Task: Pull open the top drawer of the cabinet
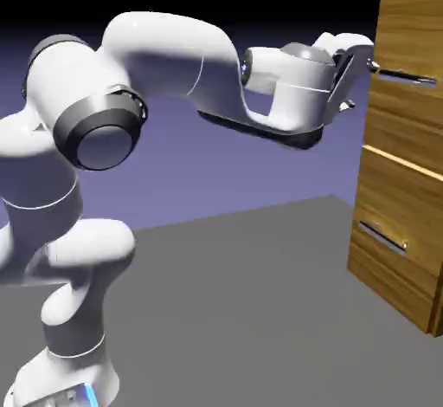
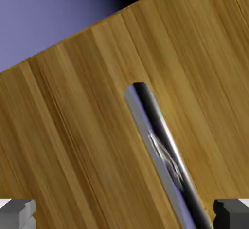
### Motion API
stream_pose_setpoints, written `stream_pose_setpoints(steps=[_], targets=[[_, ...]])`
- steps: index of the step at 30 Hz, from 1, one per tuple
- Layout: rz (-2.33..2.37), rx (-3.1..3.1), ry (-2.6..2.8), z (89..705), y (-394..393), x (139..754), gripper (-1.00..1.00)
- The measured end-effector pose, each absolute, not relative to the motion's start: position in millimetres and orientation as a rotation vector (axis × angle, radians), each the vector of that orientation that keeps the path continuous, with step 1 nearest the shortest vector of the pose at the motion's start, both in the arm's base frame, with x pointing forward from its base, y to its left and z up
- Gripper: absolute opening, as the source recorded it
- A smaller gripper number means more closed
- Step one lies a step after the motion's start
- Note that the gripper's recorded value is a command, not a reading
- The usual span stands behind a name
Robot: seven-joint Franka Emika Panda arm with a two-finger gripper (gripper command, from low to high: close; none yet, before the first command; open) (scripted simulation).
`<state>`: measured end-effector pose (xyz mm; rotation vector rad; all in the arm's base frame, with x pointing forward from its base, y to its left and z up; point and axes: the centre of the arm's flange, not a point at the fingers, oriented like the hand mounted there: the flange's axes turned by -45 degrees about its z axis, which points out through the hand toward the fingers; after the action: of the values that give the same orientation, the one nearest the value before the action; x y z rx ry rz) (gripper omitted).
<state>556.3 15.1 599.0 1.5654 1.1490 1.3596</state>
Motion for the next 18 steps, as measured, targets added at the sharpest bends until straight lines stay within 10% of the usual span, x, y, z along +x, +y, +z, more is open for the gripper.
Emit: stream_pose_setpoints(steps=[18], targets=[[1.216,1.208,1.203,599,-2,636,0.00]])
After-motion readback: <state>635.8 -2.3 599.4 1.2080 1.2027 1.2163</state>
